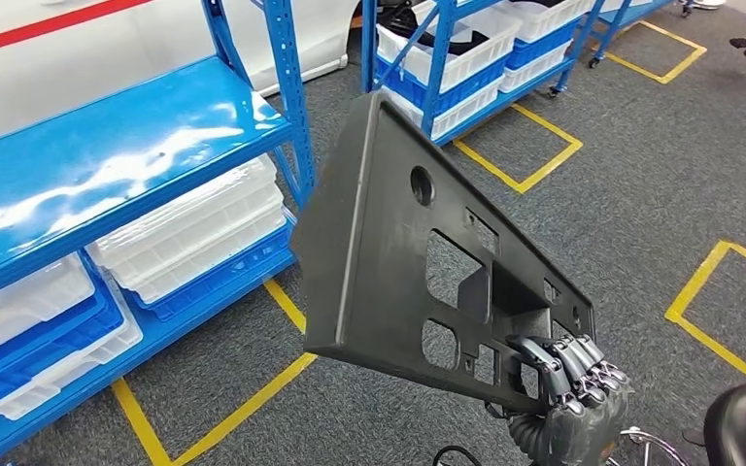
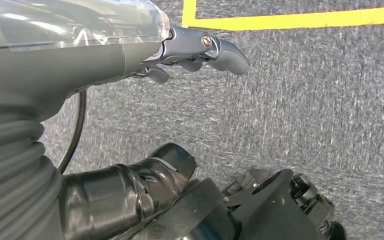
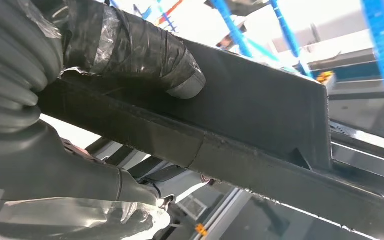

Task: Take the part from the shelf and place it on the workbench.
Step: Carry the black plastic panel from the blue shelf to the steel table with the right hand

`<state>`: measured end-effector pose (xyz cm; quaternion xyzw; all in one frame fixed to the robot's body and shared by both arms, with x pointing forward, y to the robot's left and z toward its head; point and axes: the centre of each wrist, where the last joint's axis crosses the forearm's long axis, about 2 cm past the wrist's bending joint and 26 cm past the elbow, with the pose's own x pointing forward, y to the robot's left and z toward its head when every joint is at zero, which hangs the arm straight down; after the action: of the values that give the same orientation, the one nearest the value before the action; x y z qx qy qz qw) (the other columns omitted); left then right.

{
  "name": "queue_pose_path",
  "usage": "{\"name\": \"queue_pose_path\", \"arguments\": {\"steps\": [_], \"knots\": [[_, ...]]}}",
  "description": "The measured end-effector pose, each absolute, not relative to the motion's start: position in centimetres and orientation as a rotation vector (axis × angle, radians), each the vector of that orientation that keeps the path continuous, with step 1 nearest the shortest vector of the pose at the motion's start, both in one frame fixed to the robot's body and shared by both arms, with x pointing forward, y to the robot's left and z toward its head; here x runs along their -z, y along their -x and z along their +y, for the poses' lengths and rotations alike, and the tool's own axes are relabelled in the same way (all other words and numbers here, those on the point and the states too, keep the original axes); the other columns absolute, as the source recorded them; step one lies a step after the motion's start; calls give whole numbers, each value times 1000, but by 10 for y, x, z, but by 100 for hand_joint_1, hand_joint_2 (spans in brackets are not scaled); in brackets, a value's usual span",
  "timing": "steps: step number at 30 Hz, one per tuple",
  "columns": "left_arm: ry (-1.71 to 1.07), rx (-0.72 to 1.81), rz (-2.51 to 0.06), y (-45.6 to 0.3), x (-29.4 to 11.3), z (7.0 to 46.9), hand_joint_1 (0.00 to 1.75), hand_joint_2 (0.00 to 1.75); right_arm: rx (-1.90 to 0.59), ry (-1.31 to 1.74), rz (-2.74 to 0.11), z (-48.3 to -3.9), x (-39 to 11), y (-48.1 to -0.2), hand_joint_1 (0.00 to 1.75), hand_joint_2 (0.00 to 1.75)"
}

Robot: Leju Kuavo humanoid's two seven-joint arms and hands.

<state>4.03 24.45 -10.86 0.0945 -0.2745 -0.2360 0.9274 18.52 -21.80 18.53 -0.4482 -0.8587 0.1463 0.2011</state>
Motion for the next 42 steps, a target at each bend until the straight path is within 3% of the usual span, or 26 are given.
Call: {"name": "queue_pose_path", "arguments": {"steps": [42], "knots": [[-173,518,-564,-47,106,225,0,175,-342,1378,-2308,-256,-188,-156,175,175]]}}
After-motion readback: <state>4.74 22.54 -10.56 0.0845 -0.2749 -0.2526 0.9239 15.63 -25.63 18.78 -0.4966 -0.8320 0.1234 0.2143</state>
